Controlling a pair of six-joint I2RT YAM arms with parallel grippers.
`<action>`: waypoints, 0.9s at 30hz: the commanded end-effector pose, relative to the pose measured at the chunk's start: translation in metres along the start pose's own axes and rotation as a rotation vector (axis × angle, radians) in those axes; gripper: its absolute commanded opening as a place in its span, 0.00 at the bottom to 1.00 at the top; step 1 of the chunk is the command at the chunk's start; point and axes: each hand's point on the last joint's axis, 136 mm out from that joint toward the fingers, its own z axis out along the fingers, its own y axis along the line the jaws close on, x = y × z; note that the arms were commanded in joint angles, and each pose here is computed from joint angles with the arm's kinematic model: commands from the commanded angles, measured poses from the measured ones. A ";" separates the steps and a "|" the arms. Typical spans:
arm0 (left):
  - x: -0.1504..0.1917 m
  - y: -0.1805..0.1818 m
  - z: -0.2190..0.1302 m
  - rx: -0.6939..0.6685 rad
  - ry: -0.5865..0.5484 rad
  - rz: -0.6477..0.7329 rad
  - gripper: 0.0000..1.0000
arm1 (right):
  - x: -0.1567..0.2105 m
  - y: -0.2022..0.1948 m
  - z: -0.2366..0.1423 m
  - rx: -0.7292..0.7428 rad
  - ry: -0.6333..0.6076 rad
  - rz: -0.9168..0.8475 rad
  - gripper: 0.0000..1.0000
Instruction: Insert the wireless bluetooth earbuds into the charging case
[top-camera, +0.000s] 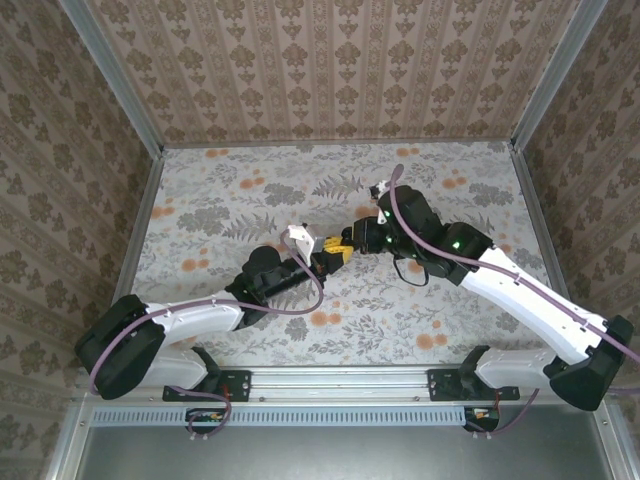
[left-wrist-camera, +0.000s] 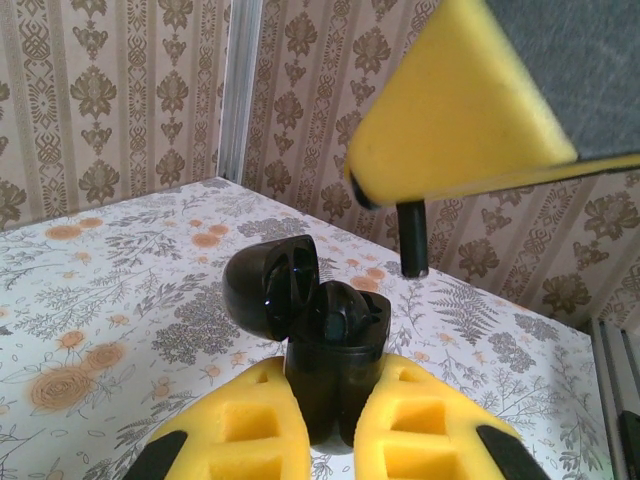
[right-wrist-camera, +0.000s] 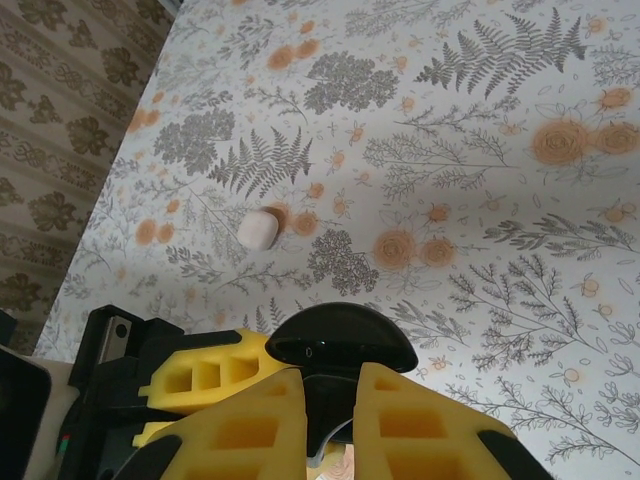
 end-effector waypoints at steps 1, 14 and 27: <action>-0.017 -0.004 0.003 0.011 -0.055 0.014 0.00 | -0.012 0.005 -0.003 0.018 -0.046 -0.036 0.13; -0.022 -0.006 0.003 0.017 -0.068 0.011 0.00 | -0.011 -0.002 0.002 0.086 -0.082 -0.099 0.12; -0.029 -0.008 0.005 0.028 -0.103 -0.025 0.00 | -0.010 -0.004 0.013 0.091 -0.110 -0.098 0.12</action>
